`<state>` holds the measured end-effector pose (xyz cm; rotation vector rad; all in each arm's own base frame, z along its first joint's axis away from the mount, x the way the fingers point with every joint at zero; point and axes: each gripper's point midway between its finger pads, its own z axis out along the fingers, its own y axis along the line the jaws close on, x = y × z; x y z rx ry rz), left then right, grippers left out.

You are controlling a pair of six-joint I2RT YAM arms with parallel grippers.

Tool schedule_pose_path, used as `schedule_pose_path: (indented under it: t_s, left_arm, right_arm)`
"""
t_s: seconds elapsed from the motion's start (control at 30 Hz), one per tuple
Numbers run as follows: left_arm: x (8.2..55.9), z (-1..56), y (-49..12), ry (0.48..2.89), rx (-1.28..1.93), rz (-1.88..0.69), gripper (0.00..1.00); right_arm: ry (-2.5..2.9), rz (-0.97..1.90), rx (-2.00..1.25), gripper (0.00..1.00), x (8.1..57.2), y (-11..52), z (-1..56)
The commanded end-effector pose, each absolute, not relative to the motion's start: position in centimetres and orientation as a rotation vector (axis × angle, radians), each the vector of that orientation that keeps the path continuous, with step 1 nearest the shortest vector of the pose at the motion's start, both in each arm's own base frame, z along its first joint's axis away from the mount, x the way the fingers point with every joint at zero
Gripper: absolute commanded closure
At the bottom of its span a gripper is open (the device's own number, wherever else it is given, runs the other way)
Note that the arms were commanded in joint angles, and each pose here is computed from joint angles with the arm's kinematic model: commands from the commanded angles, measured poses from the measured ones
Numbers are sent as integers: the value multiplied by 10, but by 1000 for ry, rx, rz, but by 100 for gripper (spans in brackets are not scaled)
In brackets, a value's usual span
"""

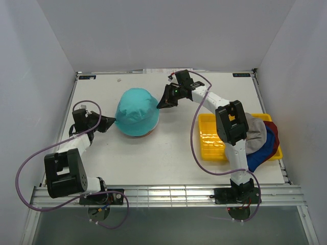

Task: Stack the hats

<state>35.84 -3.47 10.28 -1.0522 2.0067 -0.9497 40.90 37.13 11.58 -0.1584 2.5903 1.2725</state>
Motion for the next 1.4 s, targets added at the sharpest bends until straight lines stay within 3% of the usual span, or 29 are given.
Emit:
schedule_pose_path:
  t_s: [0.0, 0.07, 0.1, 0.2, 0.3, 0.8, 1.0, 1.2, 1.37]
  left_arm:
    - [355, 96, -14, 2051, -1088, -781, 97]
    - [356, 101, -13, 2057, -1063, -766, 87]
    - [355, 102, -13, 2063, -1063, -761, 74]
    - [356, 113, -14, 2052, -1035, -770, 53]
    - [355, 119, -15, 2050, -1015, -775, 43]
    - [370, 193, -9, 1966, -866, -754, 37]
    - [377, 223, -19, 1940, -790, -831, 37]
    - [385, 252, -36, 1930, -688, -938, 38]
    - [394, 274, -58, 1939, -581, -970, 39]
  right_arm:
    - [2559, 1183, -172, 92, 419, 363, 128]
    - [2556, 1182, -177, 89, 420, 364, 131]
    - [2544, 1184, -179, 85, 422, 365, 136]
    - [2540, 1179, -181, 77, 423, 365, 140]
    - [2533, 1176, -181, 71, 424, 364, 145]
    - [2504, 977, -184, 40, 434, 343, 184]
    - [2472, 784, -164, 40, 428, 306, 217]
    - [2455, 413, -1, 39, 399, 216, 241]
    - [2442, 114, 199, 38, 347, 129, 241]
